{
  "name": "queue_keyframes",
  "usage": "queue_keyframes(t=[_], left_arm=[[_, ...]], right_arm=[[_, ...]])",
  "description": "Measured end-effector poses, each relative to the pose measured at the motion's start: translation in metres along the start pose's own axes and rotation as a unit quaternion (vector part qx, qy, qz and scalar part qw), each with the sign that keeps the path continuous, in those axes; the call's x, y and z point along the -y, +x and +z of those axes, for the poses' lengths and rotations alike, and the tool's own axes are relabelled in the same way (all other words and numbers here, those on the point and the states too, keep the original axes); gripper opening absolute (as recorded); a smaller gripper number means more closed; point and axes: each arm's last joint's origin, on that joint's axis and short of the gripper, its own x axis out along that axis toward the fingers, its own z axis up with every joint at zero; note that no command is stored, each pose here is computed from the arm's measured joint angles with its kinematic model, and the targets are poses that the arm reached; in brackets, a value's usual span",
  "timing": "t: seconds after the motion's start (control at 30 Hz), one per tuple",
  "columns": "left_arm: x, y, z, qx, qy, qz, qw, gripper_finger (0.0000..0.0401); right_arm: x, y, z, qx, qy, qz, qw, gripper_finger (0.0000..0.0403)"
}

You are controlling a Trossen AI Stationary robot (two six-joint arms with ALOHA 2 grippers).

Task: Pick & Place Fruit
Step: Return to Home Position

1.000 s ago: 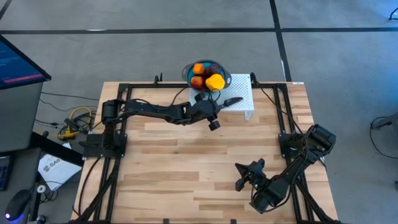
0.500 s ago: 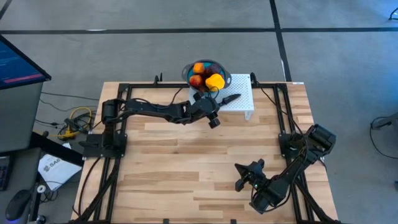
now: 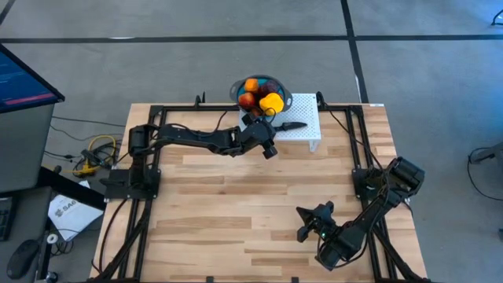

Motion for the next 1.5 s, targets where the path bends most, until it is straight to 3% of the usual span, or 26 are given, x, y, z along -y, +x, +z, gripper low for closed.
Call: queue_keyframes(t=[0.17,0.4,0.53,0.63,0.73,0.87,1.03,1.23,1.4,1.5], left_arm=[[0.006,-0.007,0.002,0.005,0.005,-0.008,1.000,0.0205],[0.016,-0.046,0.023,0.044,0.003,-0.042,0.998,0.0205],[0.024,-0.076,0.032,0.060,0.013,-0.120,0.991,0.0205],[0.032,-0.106,0.024,0.073,0.028,-0.201,0.976,0.0205],[0.028,-0.138,0.002,0.077,0.044,-0.263,0.961,0.0205],[0.003,-0.178,-0.043,0.085,0.040,-0.288,0.953,0.0205],[-0.042,-0.219,-0.099,0.141,-0.019,-0.313,0.939,0.0205],[-0.092,-0.242,-0.154,0.232,-0.108,-0.312,0.915,0.0205],[-0.117,-0.252,-0.177,0.310,-0.158,-0.335,0.875,0.0205],[-0.122,-0.252,-0.188,0.335,-0.174,-0.332,0.865,0.0205]], right_arm=[[0.000,0.000,0.000,0.000,0.001,0.000,1.000,0.0001],[0.000,0.000,0.000,0.000,0.000,0.000,1.000,0.0001],[0.000,0.000,0.000,0.000,-0.001,0.000,1.000,0.0001],[0.000,0.000,0.000,0.000,0.000,0.001,1.000,0.0001],[-0.001,0.000,0.000,-0.001,0.006,0.003,1.000,0.0001],[-0.002,0.003,0.001,-0.001,0.000,0.000,1.000,0.0001],[-0.005,0.018,0.007,0.006,-0.019,-0.020,1.000,0.0001],[-0.009,0.042,0.016,0.012,-0.031,-0.046,0.998,0.0001],[-0.013,0.059,0.024,0.014,-0.039,-0.058,0.997,0.0001],[-0.015,0.068,0.027,0.017,-0.037,-0.063,0.997,0.0001]])
